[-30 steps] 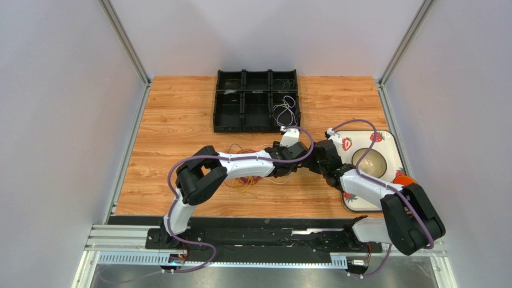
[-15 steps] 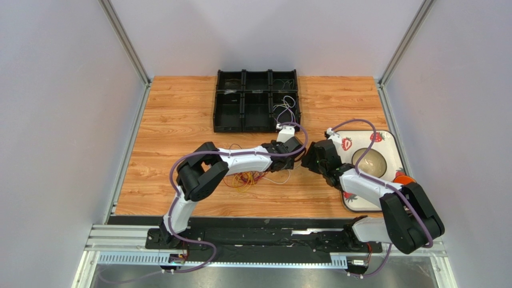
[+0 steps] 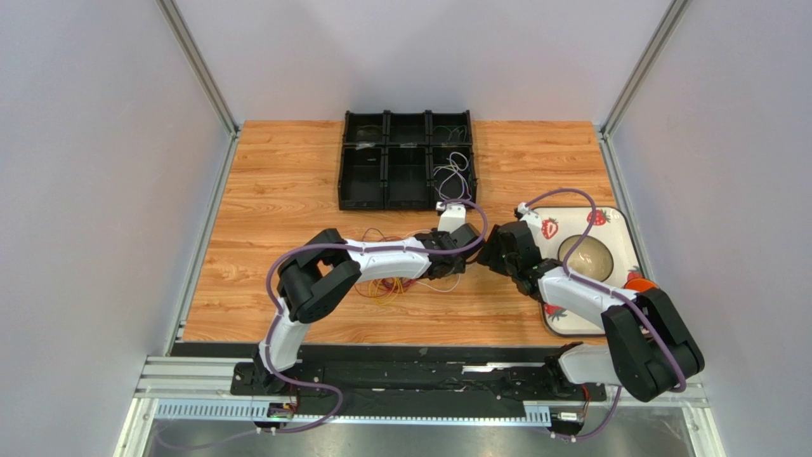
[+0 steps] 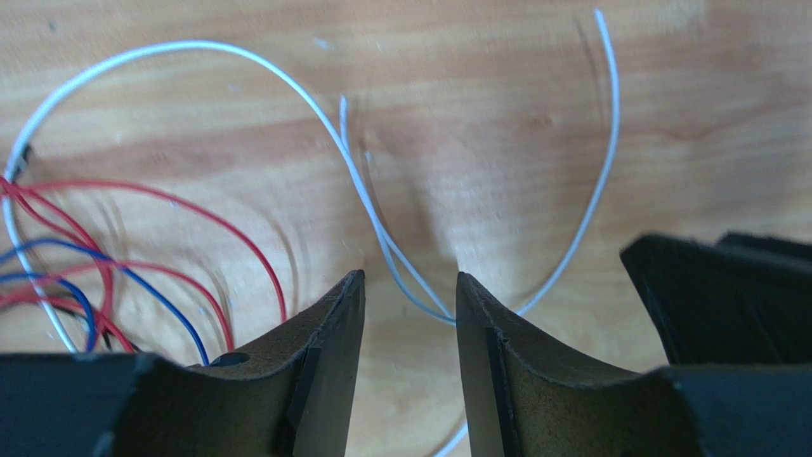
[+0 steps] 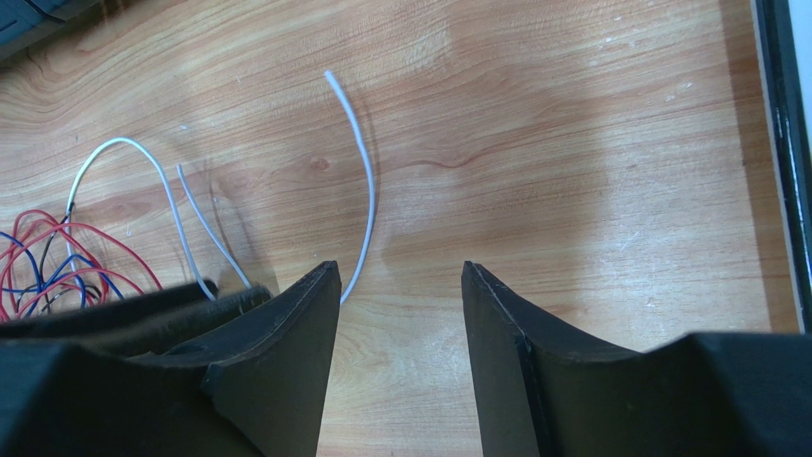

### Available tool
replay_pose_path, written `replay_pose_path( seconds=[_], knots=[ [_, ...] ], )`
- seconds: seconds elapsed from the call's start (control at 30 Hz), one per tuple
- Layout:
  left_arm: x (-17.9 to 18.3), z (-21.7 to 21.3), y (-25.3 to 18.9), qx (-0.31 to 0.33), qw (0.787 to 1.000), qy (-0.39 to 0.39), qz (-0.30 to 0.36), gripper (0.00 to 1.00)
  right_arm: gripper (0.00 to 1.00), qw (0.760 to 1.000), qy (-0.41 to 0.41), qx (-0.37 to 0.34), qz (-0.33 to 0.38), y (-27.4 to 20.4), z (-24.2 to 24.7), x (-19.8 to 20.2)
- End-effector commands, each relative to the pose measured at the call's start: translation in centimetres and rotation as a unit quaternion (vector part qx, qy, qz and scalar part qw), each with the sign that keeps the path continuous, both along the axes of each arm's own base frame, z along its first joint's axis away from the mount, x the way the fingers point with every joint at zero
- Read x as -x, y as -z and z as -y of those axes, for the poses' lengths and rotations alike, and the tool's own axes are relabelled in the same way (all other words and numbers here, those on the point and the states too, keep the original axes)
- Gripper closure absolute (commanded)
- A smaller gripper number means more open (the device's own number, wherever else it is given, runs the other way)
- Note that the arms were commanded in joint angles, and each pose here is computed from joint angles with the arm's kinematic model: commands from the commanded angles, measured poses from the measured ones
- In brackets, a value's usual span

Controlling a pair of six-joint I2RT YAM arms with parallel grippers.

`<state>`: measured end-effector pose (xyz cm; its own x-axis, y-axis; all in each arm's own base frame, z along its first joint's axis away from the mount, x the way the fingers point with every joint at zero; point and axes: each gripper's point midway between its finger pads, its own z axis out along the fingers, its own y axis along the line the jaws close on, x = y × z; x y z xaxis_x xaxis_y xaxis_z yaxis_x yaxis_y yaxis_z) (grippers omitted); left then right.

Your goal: Untangle the cables

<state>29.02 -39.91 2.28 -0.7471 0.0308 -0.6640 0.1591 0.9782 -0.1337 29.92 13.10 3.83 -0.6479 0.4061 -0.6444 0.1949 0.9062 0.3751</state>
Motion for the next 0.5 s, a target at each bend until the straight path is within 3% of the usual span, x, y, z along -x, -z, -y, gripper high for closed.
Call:
replay_pose_path(
  seconds=[0.0, 0.17, 0.47],
  knots=[
    [5.9, -1.9, 3.9, -0.042, 0.995, 0.015, -0.091, 0.51, 0.46, 1.0, 0.012, -0.009, 0.025, -1.6, -0.3, -1.7],
    [7.7, -2.2, 4.2, -0.054, 0.993, 0.018, -0.106, 0.5, 0.46, 1.0, 0.011, -0.01, 0.025, -1.6, -0.3, -1.6],
    [7.0, -2.4, 4.6, -0.106, 0.989, 0.024, -0.1, 0.54, 0.47, 1.0, 0.009, -0.011, 0.024, -1.6, -0.4, -1.7]
  ],
)
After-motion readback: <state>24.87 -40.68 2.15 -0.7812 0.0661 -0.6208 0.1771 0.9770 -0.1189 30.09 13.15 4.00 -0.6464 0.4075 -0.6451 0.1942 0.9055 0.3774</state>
